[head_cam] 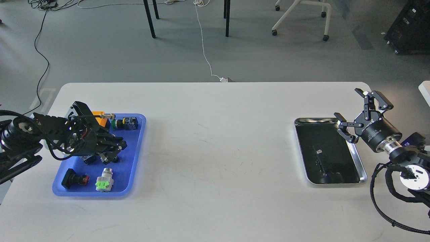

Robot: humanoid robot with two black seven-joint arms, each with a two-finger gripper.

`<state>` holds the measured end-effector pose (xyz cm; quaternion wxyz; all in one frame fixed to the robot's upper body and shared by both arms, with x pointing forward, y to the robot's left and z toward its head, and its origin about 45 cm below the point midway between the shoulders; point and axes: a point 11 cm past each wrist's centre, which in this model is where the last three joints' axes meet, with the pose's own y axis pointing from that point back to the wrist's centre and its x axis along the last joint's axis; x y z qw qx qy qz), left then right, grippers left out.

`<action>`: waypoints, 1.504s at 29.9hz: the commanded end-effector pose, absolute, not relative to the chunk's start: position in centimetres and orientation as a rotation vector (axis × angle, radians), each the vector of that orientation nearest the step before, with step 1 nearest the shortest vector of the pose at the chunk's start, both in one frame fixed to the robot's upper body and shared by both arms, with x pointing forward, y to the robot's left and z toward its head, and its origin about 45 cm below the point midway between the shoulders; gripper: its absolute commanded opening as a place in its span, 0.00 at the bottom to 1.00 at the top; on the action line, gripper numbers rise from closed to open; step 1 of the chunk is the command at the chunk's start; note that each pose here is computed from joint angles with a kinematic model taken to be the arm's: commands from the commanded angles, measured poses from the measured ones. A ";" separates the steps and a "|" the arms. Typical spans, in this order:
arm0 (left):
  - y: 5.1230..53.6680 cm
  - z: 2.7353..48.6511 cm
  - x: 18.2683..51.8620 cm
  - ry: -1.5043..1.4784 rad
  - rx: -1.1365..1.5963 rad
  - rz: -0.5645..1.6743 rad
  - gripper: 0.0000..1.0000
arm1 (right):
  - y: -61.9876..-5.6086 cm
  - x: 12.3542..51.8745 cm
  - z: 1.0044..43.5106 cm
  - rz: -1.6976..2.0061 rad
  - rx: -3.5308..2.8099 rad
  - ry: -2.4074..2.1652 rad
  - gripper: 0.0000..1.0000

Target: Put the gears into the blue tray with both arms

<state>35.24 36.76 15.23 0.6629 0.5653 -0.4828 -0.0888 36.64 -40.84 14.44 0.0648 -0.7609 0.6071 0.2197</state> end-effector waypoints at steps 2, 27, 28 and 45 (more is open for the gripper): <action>38.0 14.9 35.3 -1.071 1.310 -0.187 0.14 | -40.9 36.6 14.4 0.665 -2.297 1.833 0.97; 30.9 22.7 38.0 -0.940 0.904 0.229 0.91 | -40.4 37.2 14.9 0.648 -2.305 1.816 0.99; 30.2 23.5 38.3 -0.881 0.818 0.309 0.96 | -40.2 37.3 14.9 0.648 -2.306 1.809 0.99; 29.9 22.3 38.7 -0.102 -0.172 1.212 0.98 | -36.4 39.8 17.4 0.603 -2.352 1.667 0.99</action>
